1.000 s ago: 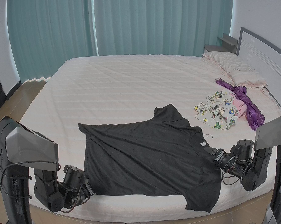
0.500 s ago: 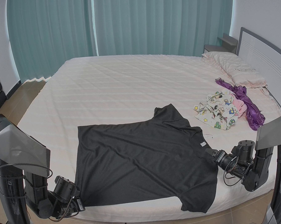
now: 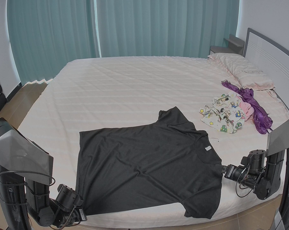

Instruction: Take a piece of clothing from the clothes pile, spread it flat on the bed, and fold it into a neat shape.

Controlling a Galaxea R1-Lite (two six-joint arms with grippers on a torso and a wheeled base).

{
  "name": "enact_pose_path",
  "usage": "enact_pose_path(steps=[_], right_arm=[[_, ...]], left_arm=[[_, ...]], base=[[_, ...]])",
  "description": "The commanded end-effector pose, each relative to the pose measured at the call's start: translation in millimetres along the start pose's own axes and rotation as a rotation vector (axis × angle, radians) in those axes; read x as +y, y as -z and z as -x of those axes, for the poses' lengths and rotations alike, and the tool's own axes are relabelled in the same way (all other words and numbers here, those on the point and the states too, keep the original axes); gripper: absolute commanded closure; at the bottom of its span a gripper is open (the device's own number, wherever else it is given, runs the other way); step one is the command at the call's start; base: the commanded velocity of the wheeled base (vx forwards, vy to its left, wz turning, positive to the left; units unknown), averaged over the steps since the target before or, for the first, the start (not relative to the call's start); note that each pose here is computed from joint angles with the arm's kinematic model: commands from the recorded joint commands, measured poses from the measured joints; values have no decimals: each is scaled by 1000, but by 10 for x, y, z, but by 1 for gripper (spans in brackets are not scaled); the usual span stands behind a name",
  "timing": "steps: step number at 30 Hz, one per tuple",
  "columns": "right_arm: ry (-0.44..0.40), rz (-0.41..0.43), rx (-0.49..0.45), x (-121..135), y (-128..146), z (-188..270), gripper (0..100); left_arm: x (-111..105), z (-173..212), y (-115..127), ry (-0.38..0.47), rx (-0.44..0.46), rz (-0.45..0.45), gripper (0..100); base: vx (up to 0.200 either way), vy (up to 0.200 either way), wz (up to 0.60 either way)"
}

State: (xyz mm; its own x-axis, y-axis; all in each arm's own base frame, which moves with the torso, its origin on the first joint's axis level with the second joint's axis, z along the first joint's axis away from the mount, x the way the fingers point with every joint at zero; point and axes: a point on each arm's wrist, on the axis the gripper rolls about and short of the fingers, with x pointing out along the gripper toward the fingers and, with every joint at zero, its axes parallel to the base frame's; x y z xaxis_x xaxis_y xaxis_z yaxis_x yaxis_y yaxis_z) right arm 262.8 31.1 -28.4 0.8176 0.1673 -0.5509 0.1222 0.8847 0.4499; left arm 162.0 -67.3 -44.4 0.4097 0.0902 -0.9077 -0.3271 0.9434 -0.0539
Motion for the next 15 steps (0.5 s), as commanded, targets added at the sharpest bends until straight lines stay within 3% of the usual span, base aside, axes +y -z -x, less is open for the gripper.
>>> enact_pose_path(steps=[1,11,12,15], right_arm=[[-2,-1,73,-52,122,-19,0],[-45,5,132,-69,258,-249,0],[-50,7,126,-61,247,-300,100],[-43,2,122,-64,203,-347,100]], left_arm=[[-5,-1,1,4,-5,0,100],[-35,-9,-59,41,-47,27,100],[-26,-14,-72,39,-47,37,100],[-10,-40,-130,35,-60,67,100]], base=[[0,0,0],[0,0,0],[0,0,0],[0,0,0]])
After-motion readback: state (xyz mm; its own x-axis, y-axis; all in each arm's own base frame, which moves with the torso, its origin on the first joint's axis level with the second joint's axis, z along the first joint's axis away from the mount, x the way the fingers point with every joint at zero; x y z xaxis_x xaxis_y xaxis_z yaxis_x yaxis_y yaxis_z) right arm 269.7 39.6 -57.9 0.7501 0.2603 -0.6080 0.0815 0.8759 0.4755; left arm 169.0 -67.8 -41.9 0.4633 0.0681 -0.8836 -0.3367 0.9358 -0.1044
